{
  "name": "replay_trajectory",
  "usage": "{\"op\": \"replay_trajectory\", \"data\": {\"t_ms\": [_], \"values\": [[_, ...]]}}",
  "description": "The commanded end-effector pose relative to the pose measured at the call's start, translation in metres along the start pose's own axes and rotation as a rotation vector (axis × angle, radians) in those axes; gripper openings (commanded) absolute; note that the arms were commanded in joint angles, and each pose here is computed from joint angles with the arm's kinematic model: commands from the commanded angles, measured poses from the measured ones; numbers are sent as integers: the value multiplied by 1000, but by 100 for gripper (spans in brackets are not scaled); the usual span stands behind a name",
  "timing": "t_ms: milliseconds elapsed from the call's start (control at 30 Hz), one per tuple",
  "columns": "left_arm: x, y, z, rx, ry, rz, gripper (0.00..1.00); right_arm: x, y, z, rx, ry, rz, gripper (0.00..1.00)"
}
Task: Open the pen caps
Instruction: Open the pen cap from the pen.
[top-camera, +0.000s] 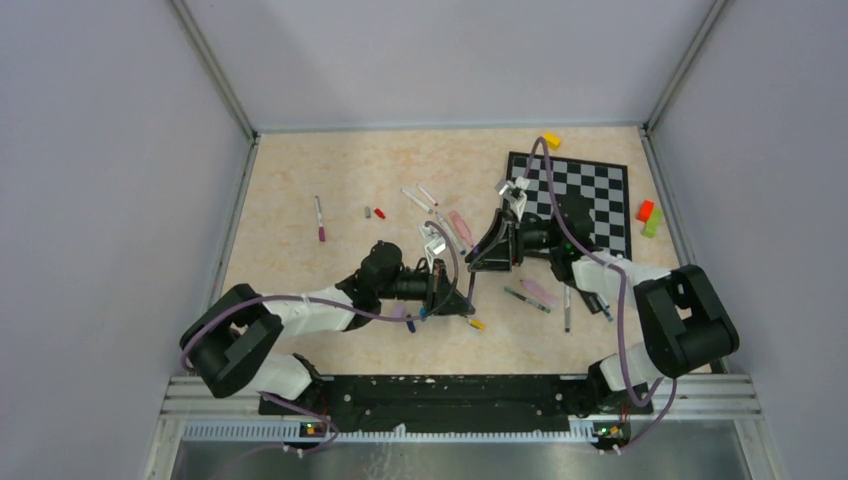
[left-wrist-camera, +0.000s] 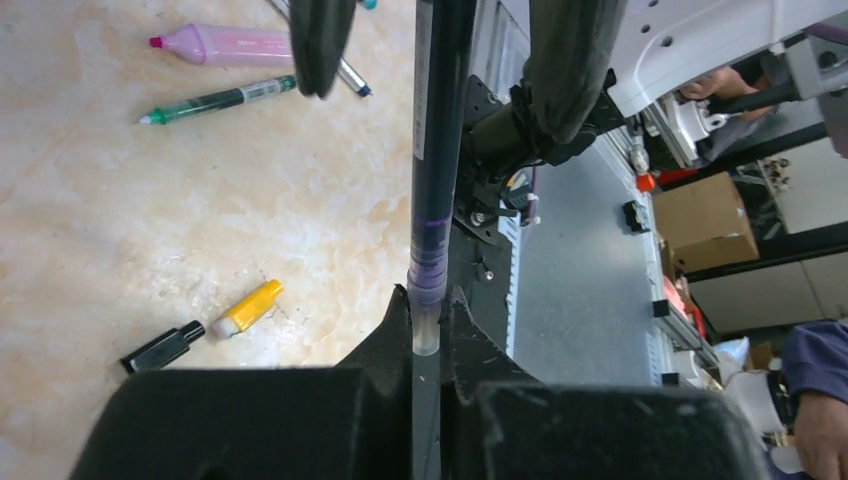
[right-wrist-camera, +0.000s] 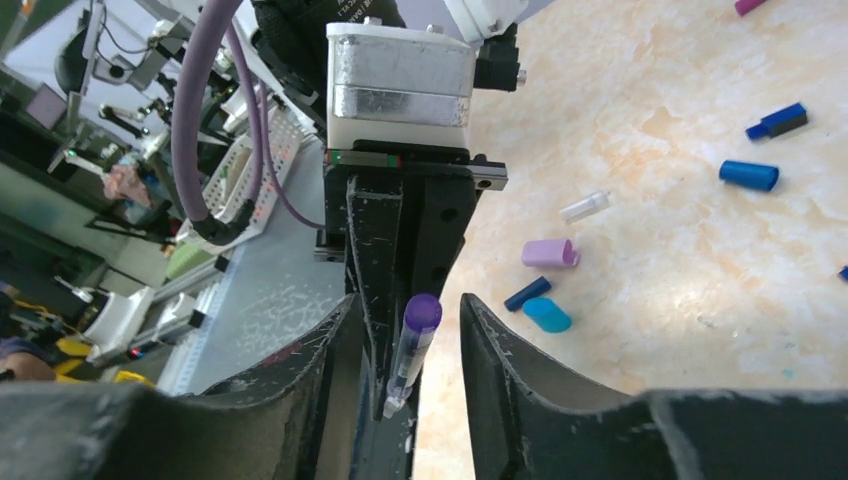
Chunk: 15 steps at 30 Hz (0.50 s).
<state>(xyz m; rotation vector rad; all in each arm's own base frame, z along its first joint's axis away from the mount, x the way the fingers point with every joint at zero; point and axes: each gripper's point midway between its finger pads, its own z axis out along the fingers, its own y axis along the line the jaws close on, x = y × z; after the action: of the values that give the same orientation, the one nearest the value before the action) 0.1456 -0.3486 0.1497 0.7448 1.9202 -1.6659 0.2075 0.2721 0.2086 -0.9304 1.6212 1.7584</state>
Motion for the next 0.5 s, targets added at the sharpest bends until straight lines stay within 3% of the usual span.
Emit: {"op": "replay_trajectory", "data": {"t_ms": [0,167,300,367,400,433,467], "values": [[-7,0,-5,-68,20,86,0,-4,0,0,-41,65,-123,43],[-7,-4,-8,-63,27,92,0,3,-2,4,-34,97,-126,48],[-8,-7,-7,-46,30,98,0,9,-5,12,-21,108,-83,46],[-7,-8,-6,-38,39,98,0,10,-1,16,-33,108,-69,37],[-7,-8,-5,-38,41,98,0,10,1,18,-47,107,-68,26],[-5,-6,-5,-41,48,93,0,10,5,19,-65,109,-65,3],[-4,-5,-6,-45,54,93,0,8,7,20,-74,106,-69,0]]}}
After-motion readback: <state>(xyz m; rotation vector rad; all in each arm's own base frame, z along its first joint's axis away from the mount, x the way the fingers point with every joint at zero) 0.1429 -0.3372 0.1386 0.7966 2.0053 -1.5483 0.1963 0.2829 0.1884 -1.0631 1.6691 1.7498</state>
